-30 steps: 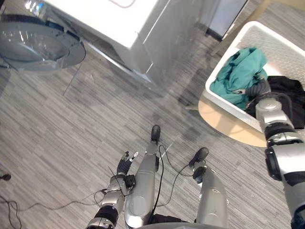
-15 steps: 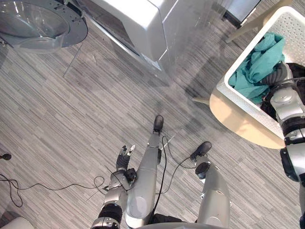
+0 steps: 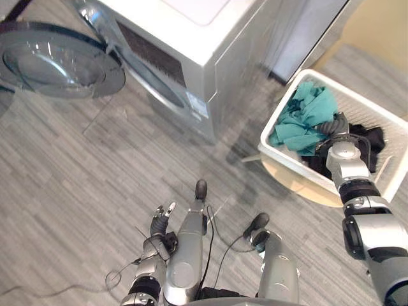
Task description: Pick up the laundry basket with both hands and put the clothes into the washing machine.
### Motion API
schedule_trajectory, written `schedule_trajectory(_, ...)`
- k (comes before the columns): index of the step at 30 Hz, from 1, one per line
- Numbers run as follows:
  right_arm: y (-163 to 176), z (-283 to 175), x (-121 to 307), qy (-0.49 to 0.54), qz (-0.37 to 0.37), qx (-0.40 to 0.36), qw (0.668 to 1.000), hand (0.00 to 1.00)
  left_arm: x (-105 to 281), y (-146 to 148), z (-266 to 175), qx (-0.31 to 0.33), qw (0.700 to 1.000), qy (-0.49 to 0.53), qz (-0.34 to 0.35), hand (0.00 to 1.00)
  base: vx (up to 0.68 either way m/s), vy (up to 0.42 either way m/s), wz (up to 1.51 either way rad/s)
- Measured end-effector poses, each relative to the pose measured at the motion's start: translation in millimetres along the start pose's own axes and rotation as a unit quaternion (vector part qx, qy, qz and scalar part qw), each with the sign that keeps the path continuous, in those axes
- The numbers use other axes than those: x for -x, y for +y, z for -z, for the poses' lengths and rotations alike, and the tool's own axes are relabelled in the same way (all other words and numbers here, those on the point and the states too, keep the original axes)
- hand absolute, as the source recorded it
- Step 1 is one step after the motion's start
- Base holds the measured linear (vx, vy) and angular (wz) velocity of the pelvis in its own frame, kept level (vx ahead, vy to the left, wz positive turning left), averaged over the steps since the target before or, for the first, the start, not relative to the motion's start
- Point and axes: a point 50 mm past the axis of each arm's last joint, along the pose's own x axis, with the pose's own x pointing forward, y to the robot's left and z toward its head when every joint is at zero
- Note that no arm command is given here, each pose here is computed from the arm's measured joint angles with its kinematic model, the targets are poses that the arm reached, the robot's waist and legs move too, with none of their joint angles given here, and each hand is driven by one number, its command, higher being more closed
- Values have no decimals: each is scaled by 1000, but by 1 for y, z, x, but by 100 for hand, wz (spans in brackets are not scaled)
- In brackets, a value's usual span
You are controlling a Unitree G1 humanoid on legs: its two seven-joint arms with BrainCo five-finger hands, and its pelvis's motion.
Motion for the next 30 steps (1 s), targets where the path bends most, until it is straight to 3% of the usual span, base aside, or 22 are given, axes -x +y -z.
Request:
schedule_trajectory(7, -24, 19, 19, -14, 49, -64, 997, 100, 16, 43, 41, -27, 995, 82, -51, 0, 96, -60, 0)
schedule_trajectory(11, -43, 40, 42, -12, 67, -61, 996, 100, 31, 61, 60, 5, 990, 111, -91, 0, 161, -61, -7)
schedule_trajectory(14, -56, 43, 57, -24, 91, -77, 993, 100, 38, 76, 37, 59, 990, 42, -122, 0, 126, -39, 2)
schedule_trajectory(17, -66, 40, 70, -50, 109, -69, 990, 100, 46, 96, -26, 110, 972, -107, -178, 0, 93, -23, -13)
schedule_trajectory(19, -60, 28, 75, -81, 103, -83, 988, 100, 59, 96, -85, 93, 945, -239, -204, 0, 43, -13, -35)
schedule_trajectory(23, -41, 16, 85, -123, 87, -122, 981, 100, 81, 62, -144, 53, 906, -381, -176, 0, -17, 24, -42)
schedule_trajectory(28, -3, 12, 104, -143, 22, -207, 967, 100, 100, -32, -178, -6, 878, -478, -8, 0, -55, 37, -45)
schedule_trajectory(30, 15, 0, 112, -162, -31, -239, 957, 100, 108, -77, -182, -43, 861, -496, 103, 0, -62, 29, -40)
